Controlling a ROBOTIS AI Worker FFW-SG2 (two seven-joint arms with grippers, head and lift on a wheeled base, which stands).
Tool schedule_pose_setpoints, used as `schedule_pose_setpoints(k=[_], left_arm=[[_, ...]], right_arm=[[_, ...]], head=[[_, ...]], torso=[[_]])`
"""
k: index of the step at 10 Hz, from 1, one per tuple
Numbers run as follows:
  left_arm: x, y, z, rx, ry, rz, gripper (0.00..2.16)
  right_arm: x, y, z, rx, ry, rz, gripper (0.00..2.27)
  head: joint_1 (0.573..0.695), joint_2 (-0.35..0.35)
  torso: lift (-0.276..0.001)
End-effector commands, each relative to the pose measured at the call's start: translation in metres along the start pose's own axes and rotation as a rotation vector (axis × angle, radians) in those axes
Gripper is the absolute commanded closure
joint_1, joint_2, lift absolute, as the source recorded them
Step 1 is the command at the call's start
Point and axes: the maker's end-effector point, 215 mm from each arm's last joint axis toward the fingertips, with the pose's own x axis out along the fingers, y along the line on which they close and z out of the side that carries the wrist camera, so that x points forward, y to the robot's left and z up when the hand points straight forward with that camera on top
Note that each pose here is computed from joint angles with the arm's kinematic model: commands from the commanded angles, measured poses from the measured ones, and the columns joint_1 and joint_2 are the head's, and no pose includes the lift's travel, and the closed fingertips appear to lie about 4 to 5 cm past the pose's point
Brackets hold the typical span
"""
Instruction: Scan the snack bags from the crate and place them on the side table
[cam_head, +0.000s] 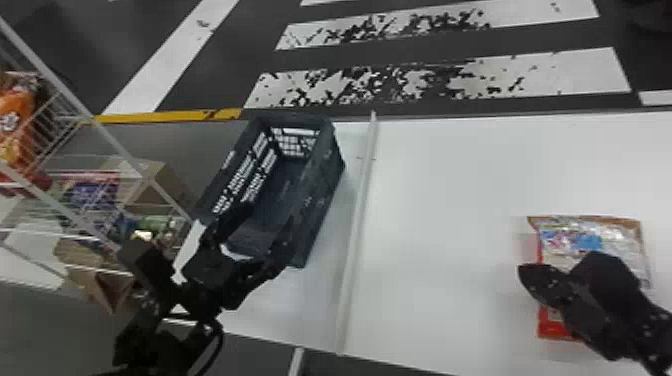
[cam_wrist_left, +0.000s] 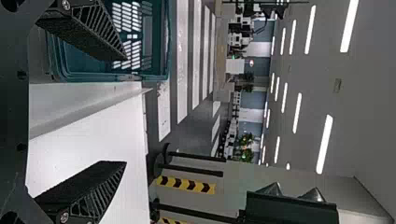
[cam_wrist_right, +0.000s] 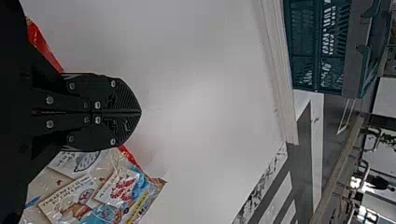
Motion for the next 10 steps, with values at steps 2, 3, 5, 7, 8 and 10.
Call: schedule_pose_setpoints(k=[2, 3, 5, 7, 8, 10], left_arm=[[0.0, -0.001, -0.002, -0.005, 0.003, 0.001, 0.08], [0.0, 0.0, -0.001, -0.004, 0.001, 0.001, 0.08], [0.0, 0.0, -0.002, -0.005, 0.003, 0.001, 0.08], [0.0, 0.0, -0.002, -0.005, 0.004, 0.001, 0.08], [-0.001, -0.001, -0.003, -0.006, 0.005, 0.0, 0.08], [-0.001, -0.002, 0.002, -0.001, -0.004, -0.003, 0.08]], right_arm=[[-0.004, -0.011, -0.007, -0.002, 0.012, -0.018, 2.24], [-0.006, -0.015, -0.011, -0.009, 0.022, -0.024, 2.24], [-0.009, -0.023, -0.015, -0.011, 0.027, -0.036, 2.24], [-0.013, -0.028, -0.019, -0.01, 0.028, -0.045, 2.24], [-0.019, -0.028, -0.01, 0.002, -0.001, -0.046, 2.23], [-0.048, -0.038, 0.031, 0.09, -0.129, -0.06, 1.86]], head=[[0.695, 0.28], [0.695, 0.27], [0.695, 0.257], [0.695, 0.244], [0.695, 0.238], [0.695, 0.24]], torso=[[-0.094], [-0.094], [-0.094], [-0.094], [-0.094], [-0.094]])
